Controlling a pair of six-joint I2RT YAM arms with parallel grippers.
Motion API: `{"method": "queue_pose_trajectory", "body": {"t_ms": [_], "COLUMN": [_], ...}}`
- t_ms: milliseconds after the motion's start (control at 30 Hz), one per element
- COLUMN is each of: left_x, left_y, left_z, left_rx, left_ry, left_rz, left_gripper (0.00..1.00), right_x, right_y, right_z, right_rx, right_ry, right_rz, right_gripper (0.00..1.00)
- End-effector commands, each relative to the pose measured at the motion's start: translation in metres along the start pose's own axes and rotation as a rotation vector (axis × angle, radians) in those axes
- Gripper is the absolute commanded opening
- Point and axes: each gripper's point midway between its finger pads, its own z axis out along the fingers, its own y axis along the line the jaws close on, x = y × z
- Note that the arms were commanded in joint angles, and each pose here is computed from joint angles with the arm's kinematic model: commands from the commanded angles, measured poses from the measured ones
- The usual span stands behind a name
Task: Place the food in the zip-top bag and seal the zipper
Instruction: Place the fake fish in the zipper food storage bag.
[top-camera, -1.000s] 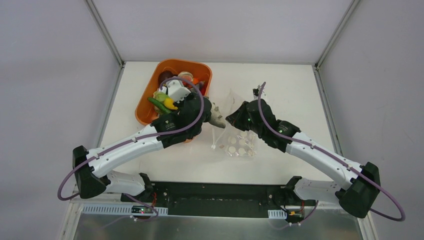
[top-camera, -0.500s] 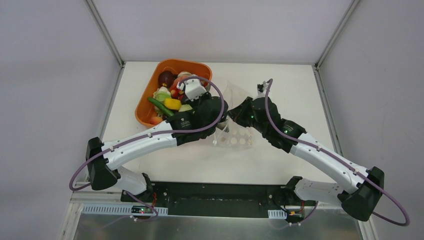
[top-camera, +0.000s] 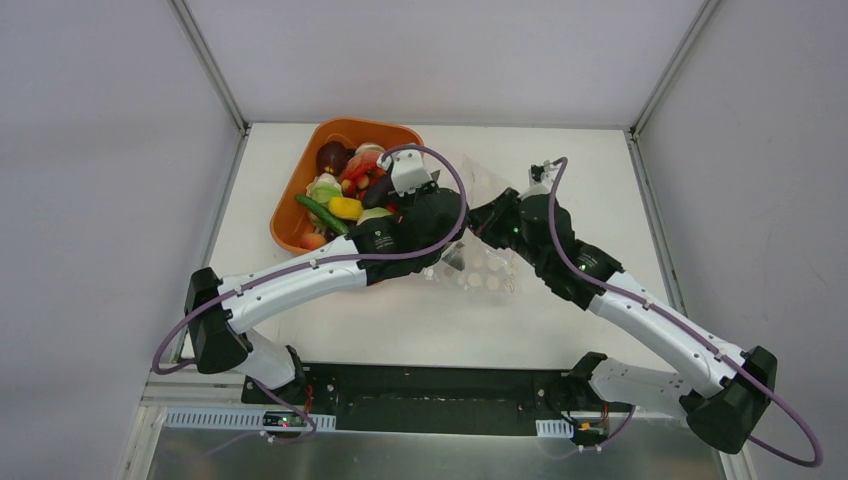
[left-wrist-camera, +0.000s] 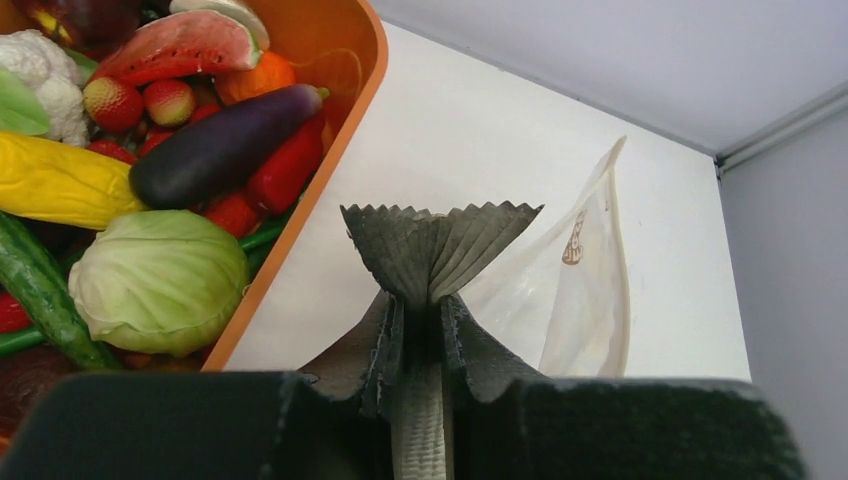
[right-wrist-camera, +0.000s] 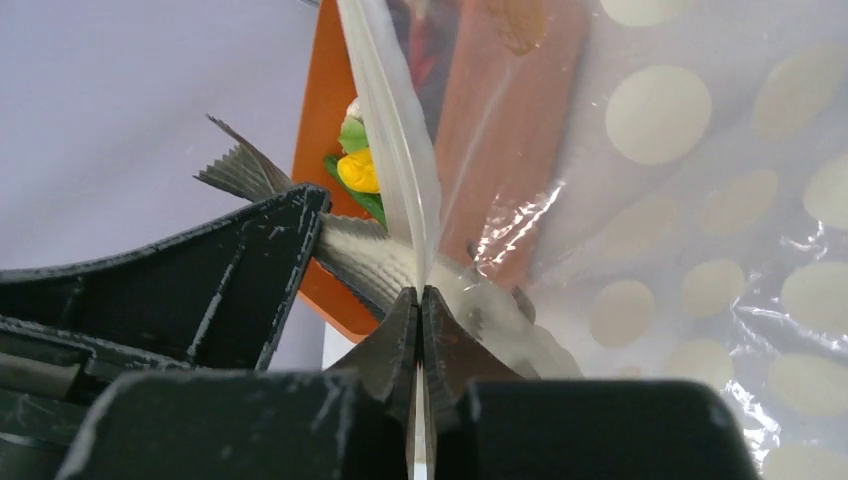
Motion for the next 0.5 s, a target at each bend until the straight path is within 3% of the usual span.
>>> {"method": "queue_pose_trajectory", "body": {"t_ms": [0, 33, 100, 300, 467], "left_x": [-0.015, -0.015, -0.014, -0.018, -0.040], "left_y": [-0.025, -0.028, -0.031, -0.040, -0.037], "left_z": [-0.011, -0.013, -0.016, -0.026, -0.037], "left_rx": [0.107, 0.127, 0.162, 0.279, 0.339], "left_ry": [0.021, 0.030, 0.050, 0.063, 0.044], "left_rz": [-0.031, -0.025, -0.019, 0.014, 0.050], "left_gripper": [0.15, 0.18, 0.37, 0.74, 0.87], "right_x": [-0.011, -0.012, -0.015, -0.022, -0.018], "right_y": [0.020, 0.020, 0.018, 0.009, 0.020], "right_z": [0.000, 0.000, 0.001, 0.001, -0.007], "right_rx": [-0.103, -0.105, -0.103, -0.118, -0.258], "right_ry": [0.020, 0.024, 0.024, 0.023, 0.070], "right_rz": [0.095, 0.103, 0.116, 0.151, 0.166], "right_gripper": [0.00, 0.00, 0.00, 0.00, 0.00]}}
